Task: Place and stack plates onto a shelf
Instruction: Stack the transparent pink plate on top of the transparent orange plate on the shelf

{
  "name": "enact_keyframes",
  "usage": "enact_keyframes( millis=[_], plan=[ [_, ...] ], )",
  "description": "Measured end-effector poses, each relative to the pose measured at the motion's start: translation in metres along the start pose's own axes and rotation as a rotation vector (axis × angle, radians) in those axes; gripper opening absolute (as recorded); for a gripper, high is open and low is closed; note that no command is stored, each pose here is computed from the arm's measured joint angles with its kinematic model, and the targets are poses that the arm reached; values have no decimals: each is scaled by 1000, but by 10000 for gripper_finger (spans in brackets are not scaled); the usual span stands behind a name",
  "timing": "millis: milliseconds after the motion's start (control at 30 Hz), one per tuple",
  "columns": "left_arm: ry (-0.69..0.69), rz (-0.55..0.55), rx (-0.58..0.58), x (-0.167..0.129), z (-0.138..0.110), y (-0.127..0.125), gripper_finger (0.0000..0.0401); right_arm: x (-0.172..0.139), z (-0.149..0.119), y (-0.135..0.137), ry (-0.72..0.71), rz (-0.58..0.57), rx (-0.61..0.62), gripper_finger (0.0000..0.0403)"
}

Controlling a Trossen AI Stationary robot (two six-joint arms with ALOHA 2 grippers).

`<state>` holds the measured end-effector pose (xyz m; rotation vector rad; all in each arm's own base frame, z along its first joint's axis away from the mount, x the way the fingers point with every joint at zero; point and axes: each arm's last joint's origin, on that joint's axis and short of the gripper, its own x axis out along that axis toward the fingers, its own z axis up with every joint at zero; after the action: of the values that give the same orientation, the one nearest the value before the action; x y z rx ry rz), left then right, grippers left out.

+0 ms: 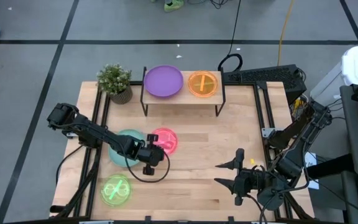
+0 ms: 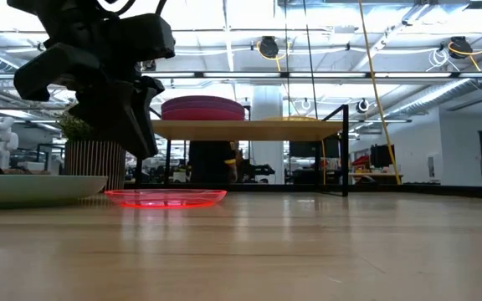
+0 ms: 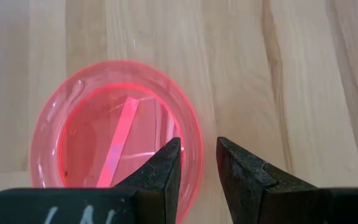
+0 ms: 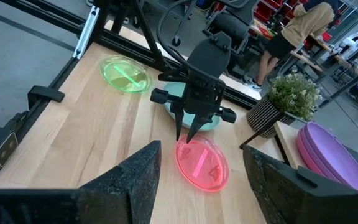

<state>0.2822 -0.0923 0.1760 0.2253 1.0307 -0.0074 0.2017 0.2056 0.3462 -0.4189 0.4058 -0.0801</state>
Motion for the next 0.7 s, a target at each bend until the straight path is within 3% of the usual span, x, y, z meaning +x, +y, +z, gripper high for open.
enact_keyframes(
  millis=[700],
  plan=[
    [-32,36,6,20,-32,-4,108,0,0,0,0,0,-8,208]
  ],
)
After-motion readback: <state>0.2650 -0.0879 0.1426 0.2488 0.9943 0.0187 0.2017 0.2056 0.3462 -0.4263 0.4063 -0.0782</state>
